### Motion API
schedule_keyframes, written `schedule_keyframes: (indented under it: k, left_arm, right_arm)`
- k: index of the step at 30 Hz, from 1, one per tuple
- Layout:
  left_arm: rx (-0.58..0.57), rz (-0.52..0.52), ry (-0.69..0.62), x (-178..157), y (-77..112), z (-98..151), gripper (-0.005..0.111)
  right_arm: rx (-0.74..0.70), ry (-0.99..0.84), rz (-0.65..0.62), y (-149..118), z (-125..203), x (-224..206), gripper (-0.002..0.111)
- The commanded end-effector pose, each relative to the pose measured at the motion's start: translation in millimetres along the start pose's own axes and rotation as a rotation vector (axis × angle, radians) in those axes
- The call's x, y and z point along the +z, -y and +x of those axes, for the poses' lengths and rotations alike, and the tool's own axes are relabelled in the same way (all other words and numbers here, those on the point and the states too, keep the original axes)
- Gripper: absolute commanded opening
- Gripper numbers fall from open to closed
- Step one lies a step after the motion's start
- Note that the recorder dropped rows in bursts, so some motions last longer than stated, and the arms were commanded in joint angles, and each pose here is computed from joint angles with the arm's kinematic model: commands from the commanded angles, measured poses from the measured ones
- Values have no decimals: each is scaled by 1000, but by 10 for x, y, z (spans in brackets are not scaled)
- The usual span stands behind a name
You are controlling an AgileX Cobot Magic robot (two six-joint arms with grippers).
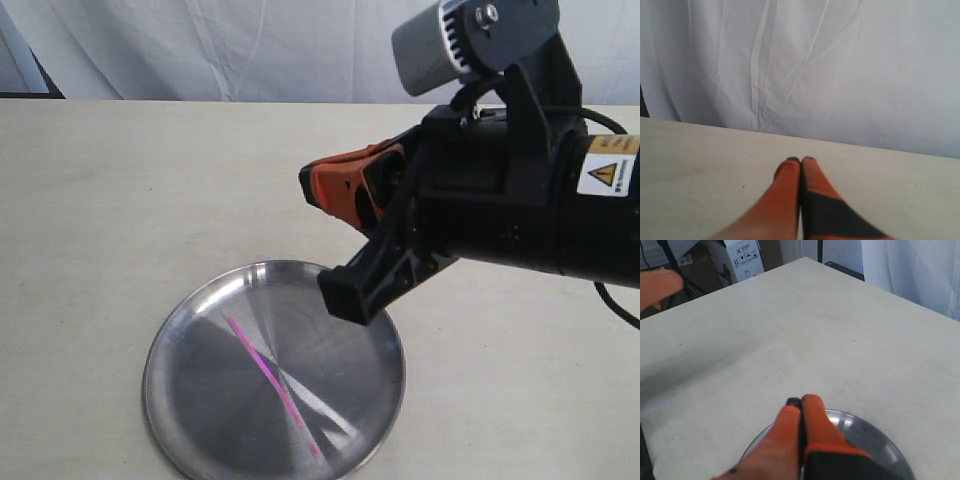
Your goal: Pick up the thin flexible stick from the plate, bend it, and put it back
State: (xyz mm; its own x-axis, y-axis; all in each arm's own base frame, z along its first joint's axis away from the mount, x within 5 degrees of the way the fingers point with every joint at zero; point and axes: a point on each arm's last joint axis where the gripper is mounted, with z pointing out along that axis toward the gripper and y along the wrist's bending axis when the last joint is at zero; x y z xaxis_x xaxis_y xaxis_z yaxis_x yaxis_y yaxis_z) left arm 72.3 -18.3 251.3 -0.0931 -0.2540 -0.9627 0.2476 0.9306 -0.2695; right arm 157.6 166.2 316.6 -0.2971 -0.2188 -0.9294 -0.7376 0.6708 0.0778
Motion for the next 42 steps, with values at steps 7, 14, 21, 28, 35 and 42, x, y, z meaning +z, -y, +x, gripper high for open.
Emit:
schedule_keyframes:
  k: [7, 14, 21, 28, 35, 42]
  left_arm:
    - [481, 103, -113, 8, -49, 530, 0]
    - [653, 119, -108, 7, -45, 535, 0]
    - [653, 119, -108, 7, -45, 535, 0]
    - [653, 119, -108, 7, -45, 535, 0]
    - [651, 132, -109, 6, -35, 539, 0]
    - [650, 147, -109, 4, -22, 543, 0]
  right_arm:
    - [-23, 40, 1, -2, -64, -135, -1]
    - [-40, 107, 35, 26, -127, -151, -1]
    - [14, 105, 26, 20, -124, -151, -1]
    - [10, 108, 27, 21, -127, -151, -1]
    - [-19, 98, 73, 99, 145, -338, -1]
    - [257, 244, 337, 410, 892, -887, -1]
